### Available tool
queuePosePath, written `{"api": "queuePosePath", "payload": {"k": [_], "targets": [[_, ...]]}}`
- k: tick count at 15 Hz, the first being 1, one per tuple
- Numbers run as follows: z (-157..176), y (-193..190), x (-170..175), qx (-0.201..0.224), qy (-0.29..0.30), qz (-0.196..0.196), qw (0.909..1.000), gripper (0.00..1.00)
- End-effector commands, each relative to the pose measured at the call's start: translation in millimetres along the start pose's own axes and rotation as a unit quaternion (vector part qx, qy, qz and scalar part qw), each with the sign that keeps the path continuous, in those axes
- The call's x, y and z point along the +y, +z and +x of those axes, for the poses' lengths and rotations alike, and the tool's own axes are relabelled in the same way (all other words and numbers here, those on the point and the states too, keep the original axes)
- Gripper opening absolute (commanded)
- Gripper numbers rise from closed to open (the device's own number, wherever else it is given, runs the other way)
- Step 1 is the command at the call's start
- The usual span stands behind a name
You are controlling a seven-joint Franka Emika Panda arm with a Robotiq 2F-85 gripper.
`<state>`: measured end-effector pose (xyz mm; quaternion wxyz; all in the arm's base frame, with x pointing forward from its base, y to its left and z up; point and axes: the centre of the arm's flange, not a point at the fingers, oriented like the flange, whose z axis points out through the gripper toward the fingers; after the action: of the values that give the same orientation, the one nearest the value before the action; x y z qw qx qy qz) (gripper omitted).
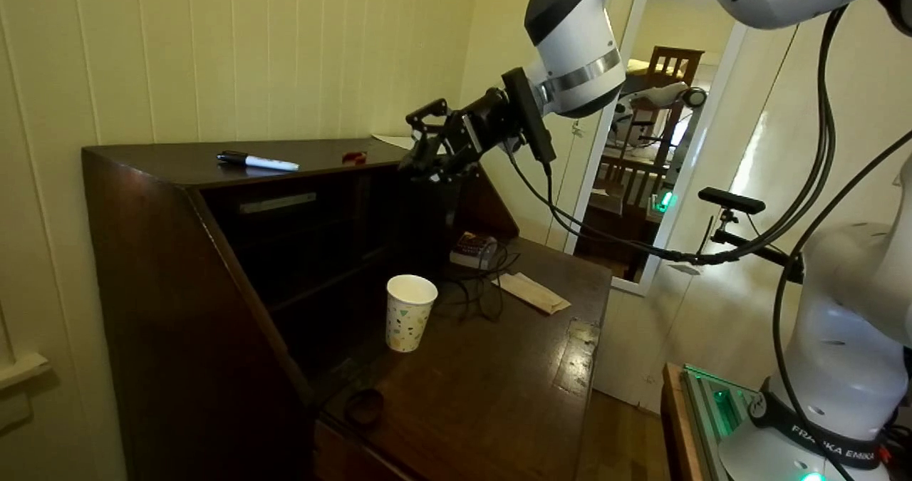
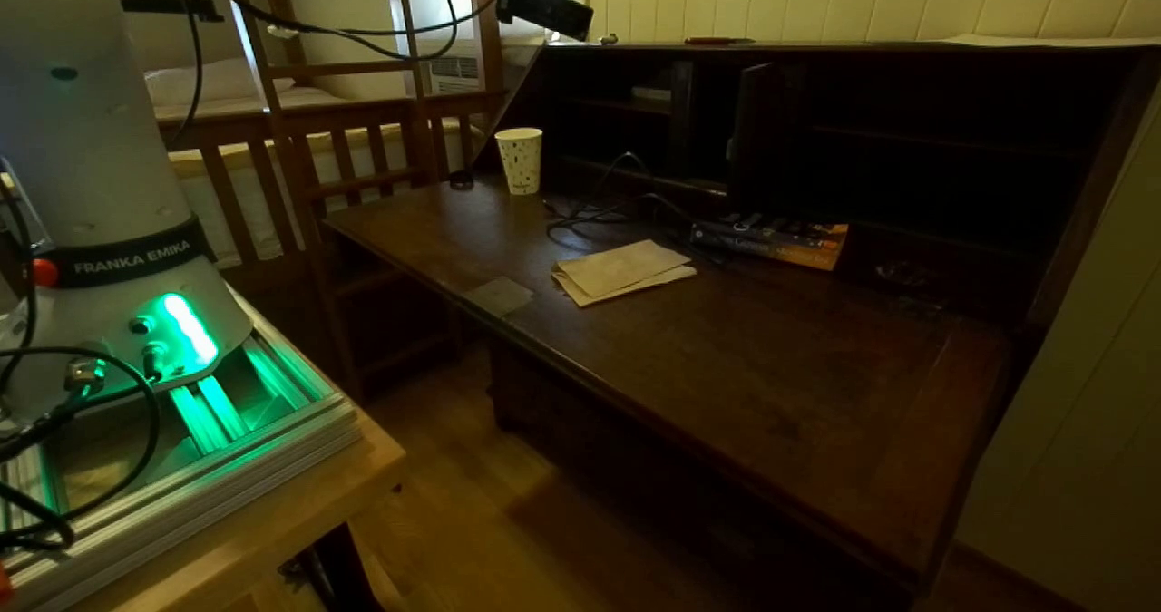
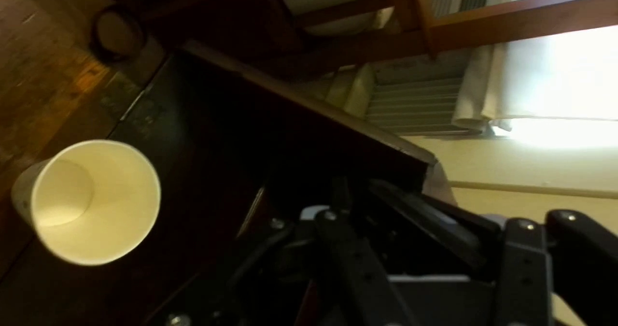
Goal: Put the black remote in the paper cup
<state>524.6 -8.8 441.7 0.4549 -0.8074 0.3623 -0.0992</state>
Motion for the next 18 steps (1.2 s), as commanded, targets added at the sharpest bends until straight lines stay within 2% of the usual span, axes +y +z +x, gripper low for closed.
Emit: {"api": "queuePosePath", "payload": {"k": [1,4,6,8,9,10,12,13,18], "targets": [[-13.8,3.1,-13.4,-0.052,0.018,0.084,0.9949,0.08],[-30.8,18.3,-14.8,-0.118,0.040,0.132,0.9834,0.08],[-45.3,19.2,-18.4,-0.164,0.051,0.162,0.9717,0.08],[-53.7,19.3,-23.7,-0.222,0.058,0.174,0.9577,0.08],[-47.2,23.9,-21.0,-0.185,0.049,0.150,0.9700,0.32],[-51.4,24.3,-21.8,-0.204,0.048,0.154,0.9655,0.32],[-53.1,23.9,-22.2,-0.214,0.048,0.157,0.9629,0.32],[-53.0,23.7,-22.2,-0.214,0.048,0.157,0.9628,0.08],[-61.5,21.1,7.1,-0.276,0.137,0.119,0.9439,0.08]]}}
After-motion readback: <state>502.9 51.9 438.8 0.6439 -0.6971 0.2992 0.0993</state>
